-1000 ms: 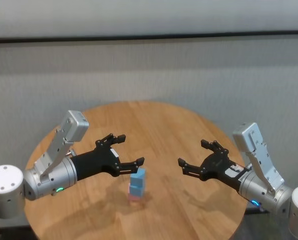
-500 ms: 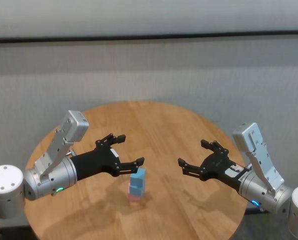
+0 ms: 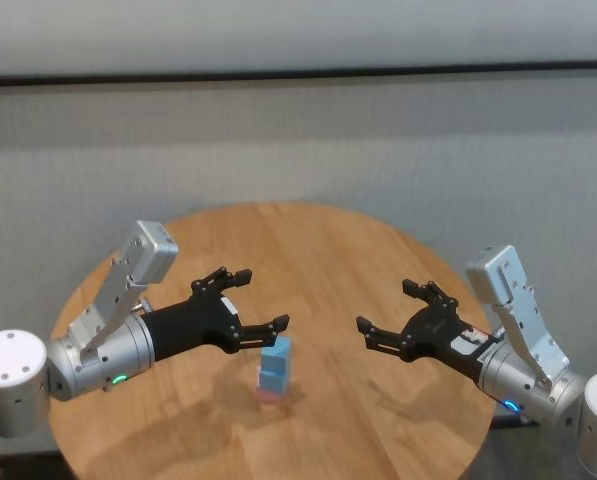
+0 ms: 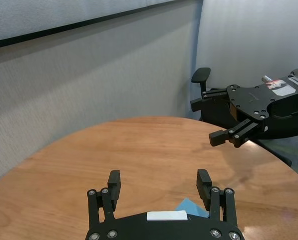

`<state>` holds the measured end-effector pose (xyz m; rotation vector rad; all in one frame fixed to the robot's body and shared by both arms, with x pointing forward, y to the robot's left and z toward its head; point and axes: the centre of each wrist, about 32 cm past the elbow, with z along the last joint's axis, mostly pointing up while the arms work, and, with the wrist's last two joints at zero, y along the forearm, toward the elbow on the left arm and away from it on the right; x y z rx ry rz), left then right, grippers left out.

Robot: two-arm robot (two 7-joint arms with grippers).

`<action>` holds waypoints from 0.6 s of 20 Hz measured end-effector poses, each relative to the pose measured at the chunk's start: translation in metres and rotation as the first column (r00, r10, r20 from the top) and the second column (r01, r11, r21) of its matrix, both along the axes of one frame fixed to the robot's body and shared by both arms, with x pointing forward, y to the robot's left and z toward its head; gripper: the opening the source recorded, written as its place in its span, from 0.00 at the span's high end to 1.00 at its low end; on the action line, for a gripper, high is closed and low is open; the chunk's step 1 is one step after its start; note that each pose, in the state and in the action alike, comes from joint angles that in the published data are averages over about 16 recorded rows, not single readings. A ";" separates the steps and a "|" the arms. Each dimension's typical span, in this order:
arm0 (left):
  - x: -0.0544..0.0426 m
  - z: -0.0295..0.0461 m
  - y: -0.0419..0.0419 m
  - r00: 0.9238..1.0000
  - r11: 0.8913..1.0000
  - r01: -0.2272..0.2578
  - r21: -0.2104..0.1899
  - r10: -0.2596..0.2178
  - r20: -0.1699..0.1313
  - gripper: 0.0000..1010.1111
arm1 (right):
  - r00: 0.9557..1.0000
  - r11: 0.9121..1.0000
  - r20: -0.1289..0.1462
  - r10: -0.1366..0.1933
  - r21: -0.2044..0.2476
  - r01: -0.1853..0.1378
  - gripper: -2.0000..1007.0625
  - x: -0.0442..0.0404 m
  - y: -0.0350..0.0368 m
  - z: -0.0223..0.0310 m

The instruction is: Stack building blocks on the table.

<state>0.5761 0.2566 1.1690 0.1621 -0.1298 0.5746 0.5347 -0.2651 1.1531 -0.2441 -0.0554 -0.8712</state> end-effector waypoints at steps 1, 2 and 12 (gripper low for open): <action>0.0000 0.0000 0.0000 1.000 1.000 0.000 0.000 0.000 0.000 0.01 | 1.000 1.000 0.000 0.000 0.000 0.000 0.01 0.0000 0.0000 0.0000; 0.0000 0.0000 0.0000 1.000 1.000 0.000 0.000 0.000 0.000 0.01 | 1.000 1.000 0.000 0.000 0.000 0.000 0.01 0.0000 0.0000 0.0000; 0.0000 0.0000 0.0000 1.000 1.000 0.000 0.000 0.000 0.000 0.01 | 1.000 1.000 0.000 0.000 0.000 0.000 0.01 0.0000 0.0000 0.0000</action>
